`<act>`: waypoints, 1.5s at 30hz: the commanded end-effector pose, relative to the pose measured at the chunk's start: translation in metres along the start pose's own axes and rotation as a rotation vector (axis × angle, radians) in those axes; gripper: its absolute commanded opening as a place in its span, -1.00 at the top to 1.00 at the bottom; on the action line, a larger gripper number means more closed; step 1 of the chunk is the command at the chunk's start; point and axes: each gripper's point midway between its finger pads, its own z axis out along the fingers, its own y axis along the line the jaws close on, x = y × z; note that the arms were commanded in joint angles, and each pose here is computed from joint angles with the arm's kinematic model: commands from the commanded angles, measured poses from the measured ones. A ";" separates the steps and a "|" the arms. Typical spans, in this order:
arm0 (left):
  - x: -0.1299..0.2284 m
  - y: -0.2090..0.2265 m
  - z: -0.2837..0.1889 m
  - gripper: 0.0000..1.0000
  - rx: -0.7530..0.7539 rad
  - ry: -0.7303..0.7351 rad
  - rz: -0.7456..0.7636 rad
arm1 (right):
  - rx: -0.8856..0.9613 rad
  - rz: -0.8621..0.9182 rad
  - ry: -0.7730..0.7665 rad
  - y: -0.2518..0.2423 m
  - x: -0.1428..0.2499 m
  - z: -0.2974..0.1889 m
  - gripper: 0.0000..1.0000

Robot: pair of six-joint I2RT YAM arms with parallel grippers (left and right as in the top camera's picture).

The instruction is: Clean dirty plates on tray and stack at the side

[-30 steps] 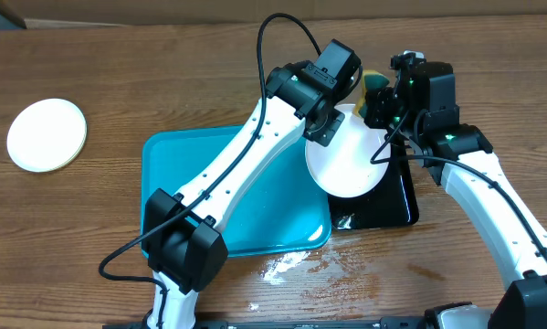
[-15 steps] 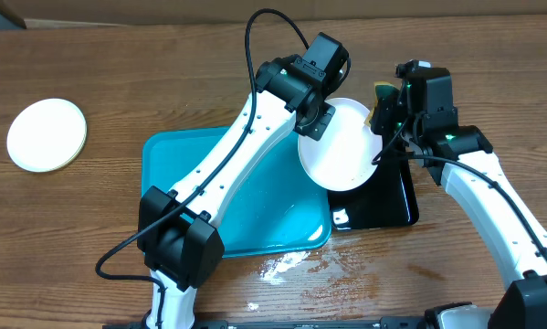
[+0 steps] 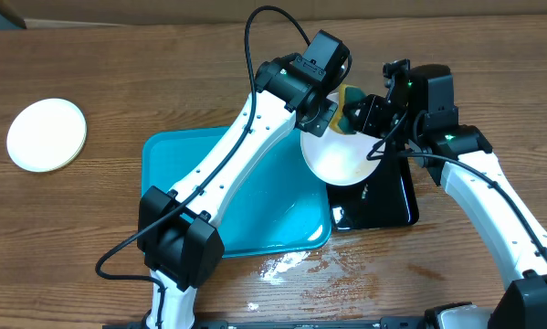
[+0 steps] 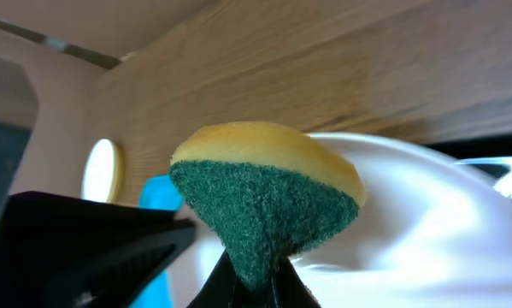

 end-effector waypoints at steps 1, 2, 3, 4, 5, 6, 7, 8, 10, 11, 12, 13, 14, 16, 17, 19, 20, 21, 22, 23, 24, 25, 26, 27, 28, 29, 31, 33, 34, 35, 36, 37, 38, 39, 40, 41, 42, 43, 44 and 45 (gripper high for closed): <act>-0.013 -0.014 -0.005 0.92 0.095 -0.042 -0.017 | -0.056 0.110 0.045 0.011 0.008 0.002 0.93; -0.016 -0.019 -0.006 0.92 0.121 -0.055 -0.023 | -0.055 0.133 0.053 0.011 0.010 0.002 0.93; -0.019 -0.023 -0.007 0.92 0.144 -0.064 -0.025 | -0.052 0.155 0.062 0.012 0.013 0.003 0.93; -0.021 -0.027 -0.008 0.92 0.168 -0.072 -0.025 | -0.051 0.162 0.066 0.012 0.014 0.003 0.92; -0.022 -0.030 -0.008 0.92 0.192 -0.078 -0.024 | -0.052 0.163 0.068 0.013 0.015 0.004 0.93; -0.023 -0.032 -0.009 0.92 0.209 -0.081 -0.025 | -0.052 0.161 0.069 0.014 0.016 0.004 0.93; -0.024 -0.036 -0.010 0.92 0.237 -0.082 -0.026 | -0.054 0.160 0.070 0.014 0.016 0.004 0.93; -0.024 -0.038 -0.011 0.92 0.257 -0.083 -0.027 | -0.053 0.157 0.072 0.015 0.017 0.005 0.93; -0.025 -0.042 -0.012 0.92 0.294 -0.081 -0.031 | -0.047 0.151 0.067 0.016 0.017 0.006 0.92; -0.025 -0.041 -0.012 0.92 0.301 -0.082 -0.035 | -0.047 0.145 0.064 0.017 0.017 0.007 0.92; -0.025 -0.040 -0.012 0.92 0.299 -0.082 -0.038 | -0.043 0.144 0.061 0.017 0.017 0.007 0.93; -0.026 -0.039 -0.012 0.92 0.298 -0.083 -0.040 | -0.040 0.137 0.058 0.017 0.017 0.007 0.92; -0.026 -0.038 -0.012 0.92 0.298 -0.083 -0.041 | -0.035 0.133 0.053 0.017 0.017 0.008 0.92; -0.026 -0.037 -0.012 0.92 0.297 -0.083 -0.043 | -0.021 0.127 0.043 0.014 0.015 0.008 0.92; -0.026 -0.037 -0.012 0.92 0.297 -0.083 -0.043 | -0.018 0.126 0.039 0.014 0.015 0.008 0.92; -0.026 -0.037 -0.012 0.92 0.297 -0.084 -0.043 | -0.014 0.110 0.035 0.013 0.014 0.008 0.92; -0.026 -0.036 -0.012 0.92 0.293 -0.085 -0.043 | -0.014 0.104 0.035 0.013 0.014 0.008 0.92; -0.026 -0.034 -0.011 0.92 0.281 -0.086 -0.043 | -0.016 0.087 0.032 0.013 0.013 0.008 0.93; -0.027 -0.031 -0.010 0.92 0.261 -0.090 -0.044 | -0.030 0.059 0.035 0.016 0.013 0.007 0.92; -0.028 -0.025 -0.009 0.92 0.228 -0.096 -0.046 | -0.061 0.023 0.047 0.021 0.014 0.007 0.93; -0.030 -0.020 -0.008 0.92 0.198 -0.102 -0.048 | -0.094 0.003 0.064 0.027 0.017 0.006 0.93; -0.031 -0.014 -0.007 0.92 0.160 -0.111 -0.050 | -0.116 -0.010 0.074 0.032 0.018 0.004 0.93; -0.033 -0.008 -0.007 0.92 0.123 -0.117 -0.052 | -0.119 -0.018 0.073 0.034 0.017 0.003 0.93; -0.033 -0.003 -0.006 0.92 0.094 -0.122 -0.054 | -0.120 -0.028 0.070 0.035 0.017 0.001 0.93; -0.034 0.002 -0.006 0.92 0.066 -0.126 -0.056 | -0.117 -0.046 0.067 0.035 0.017 -0.001 0.93; -0.035 0.007 -0.006 0.92 0.038 -0.129 -0.058 | -0.093 -0.056 0.067 0.031 0.019 -0.003 0.93; -0.035 0.015 -0.006 0.92 -0.009 -0.135 -0.061 | -0.020 -0.035 0.071 0.018 0.023 -0.006 0.93; -0.038 0.023 -0.007 0.92 -0.060 -0.147 -0.061 | 0.090 -0.028 0.096 -0.003 0.033 -0.009 0.93; -0.038 0.025 -0.007 0.92 -0.077 -0.151 -0.061 | 0.137 -0.015 0.107 -0.013 0.037 -0.011 0.93; -0.039 0.028 -0.008 0.92 -0.103 -0.157 -0.060 | 0.198 0.002 0.122 -0.025 0.043 -0.014 0.93; -0.040 0.031 -0.009 0.92 -0.126 -0.162 -0.061 | 0.263 0.017 0.139 -0.037 0.049 -0.017 0.93; -0.041 0.035 -0.011 0.92 -0.151 -0.168 -0.061 | 0.339 0.032 0.161 -0.051 0.057 -0.023 0.93; -0.042 0.037 -0.014 0.92 -0.177 -0.175 -0.061 | 0.385 0.040 0.175 -0.060 0.062 -0.027 0.93; -0.043 0.039 -0.016 0.92 -0.198 -0.184 -0.059 | 0.439 0.047 0.191 -0.069 0.068 -0.032 0.92; -0.045 0.041 -0.020 0.92 -0.232 -0.198 -0.057 | 0.503 0.054 0.208 -0.080 0.074 -0.039 0.93; -0.046 0.041 -0.023 0.92 -0.246 -0.205 -0.054 | 0.541 0.056 0.218 -0.087 0.077 -0.043 0.93; -0.047 0.041 -0.027 0.92 -0.267 -0.216 -0.051 | 0.579 0.057 0.226 -0.093 0.081 -0.047 0.92; -0.048 0.040 -0.031 0.92 -0.280 -0.225 -0.048 | 0.612 0.057 0.232 -0.099 0.083 -0.051 0.93; -0.049 0.039 -0.037 0.92 -0.304 -0.239 -0.045 | 0.642 0.056 0.236 -0.105 0.086 -0.054 0.93; -0.051 0.038 -0.044 0.92 -0.337 -0.258 -0.046 | 0.672 0.053 0.240 -0.110 0.088 -0.056 0.92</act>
